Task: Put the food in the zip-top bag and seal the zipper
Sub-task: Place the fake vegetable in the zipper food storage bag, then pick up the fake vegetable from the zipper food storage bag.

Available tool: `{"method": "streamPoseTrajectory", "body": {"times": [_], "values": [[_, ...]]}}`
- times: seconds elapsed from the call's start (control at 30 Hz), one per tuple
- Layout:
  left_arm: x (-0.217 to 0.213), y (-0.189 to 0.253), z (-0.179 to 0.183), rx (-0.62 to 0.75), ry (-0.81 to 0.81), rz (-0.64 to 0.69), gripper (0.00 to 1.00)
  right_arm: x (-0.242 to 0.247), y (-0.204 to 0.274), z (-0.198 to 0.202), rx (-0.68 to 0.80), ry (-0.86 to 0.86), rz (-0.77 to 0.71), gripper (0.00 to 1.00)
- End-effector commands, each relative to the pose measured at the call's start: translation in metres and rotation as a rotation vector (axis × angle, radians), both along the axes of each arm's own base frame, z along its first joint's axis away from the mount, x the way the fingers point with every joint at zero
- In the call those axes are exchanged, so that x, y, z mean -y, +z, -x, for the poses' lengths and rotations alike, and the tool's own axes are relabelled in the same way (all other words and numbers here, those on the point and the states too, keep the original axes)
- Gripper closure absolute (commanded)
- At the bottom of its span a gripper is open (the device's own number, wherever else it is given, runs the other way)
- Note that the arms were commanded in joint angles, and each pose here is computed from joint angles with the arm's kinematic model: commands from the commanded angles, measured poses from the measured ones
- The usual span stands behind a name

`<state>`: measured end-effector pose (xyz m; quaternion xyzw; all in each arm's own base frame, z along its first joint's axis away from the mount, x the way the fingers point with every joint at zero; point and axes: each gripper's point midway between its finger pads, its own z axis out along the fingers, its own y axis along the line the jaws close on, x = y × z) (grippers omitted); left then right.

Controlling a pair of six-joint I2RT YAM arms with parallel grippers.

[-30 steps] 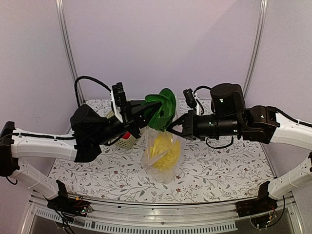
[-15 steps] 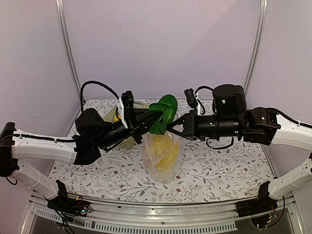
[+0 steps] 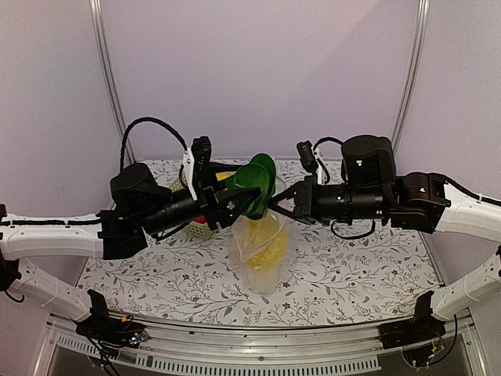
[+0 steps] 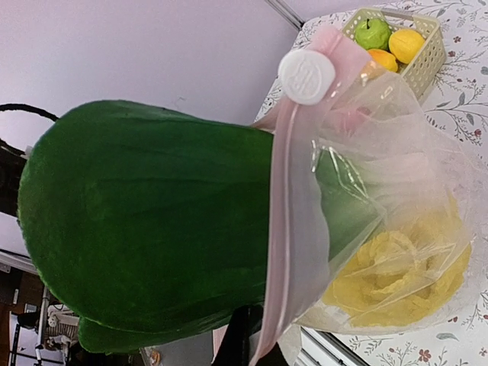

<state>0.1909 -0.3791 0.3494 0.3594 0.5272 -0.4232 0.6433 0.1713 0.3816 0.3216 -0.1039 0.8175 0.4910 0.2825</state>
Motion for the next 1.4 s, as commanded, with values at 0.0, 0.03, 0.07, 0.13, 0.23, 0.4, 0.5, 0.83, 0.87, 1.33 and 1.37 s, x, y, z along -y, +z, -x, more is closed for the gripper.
{"method": "streamPoseTrajectory", "body": {"times": [0.0, 0.03, 0.07, 0.13, 0.23, 0.4, 0.5, 0.83, 0.87, 1.33, 1.37], "values": [[-0.011, 0.018, 0.014, -0.105, -0.030, -0.074, 0.26, -0.006, 0.012, -0.001, 0.042, 0.010, -0.013, 1.00], [-0.015, 0.020, 0.016, -0.124, -0.030, -0.088, 0.19, -0.007, 0.010, -0.002, 0.042, 0.011, -0.004, 1.00], [-0.019, 0.024, 0.019, -0.139, -0.032, -0.095, 0.14, -0.009, 0.009, -0.003, 0.044, 0.014, 0.001, 1.00], [-0.027, 0.026, 0.021, -0.183, -0.022, -0.122, 0.05, -0.011, 0.006, -0.003, 0.043, 0.018, 0.008, 1.00], [-0.036, 0.021, 0.020, -0.296, 0.016, -0.212, 0.01, -0.013, 0.006, -0.003, 0.045, 0.024, 0.012, 1.00], [-0.035, 0.016, 0.022, -0.427, 0.037, -0.337, 0.00, -0.017, 0.001, -0.007, 0.048, 0.021, 0.042, 1.00], [-0.034, 0.005, 0.018, -0.479, 0.086, -0.412, 0.00, -0.018, -0.004, -0.009, 0.048, 0.012, 0.061, 1.00], [-0.033, -0.020, 0.004, -0.464, 0.241, -0.551, 0.00, -0.023, -0.008, -0.009, 0.049, 0.031, 0.089, 1.00], [-0.032, -0.020, 0.003, -0.458, 0.245, -0.553, 0.00, -0.024, -0.008, -0.008, 0.051, 0.033, 0.090, 1.00], [-0.046, -0.037, -0.002, -0.543, 0.327, -0.573, 0.01, -0.022, -0.011, -0.007, 0.052, 0.032, 0.106, 1.00], [-0.049, -0.038, 0.000, -0.565, 0.335, -0.568, 0.00, -0.022, -0.012, -0.007, 0.054, 0.029, 0.110, 1.00]]}}
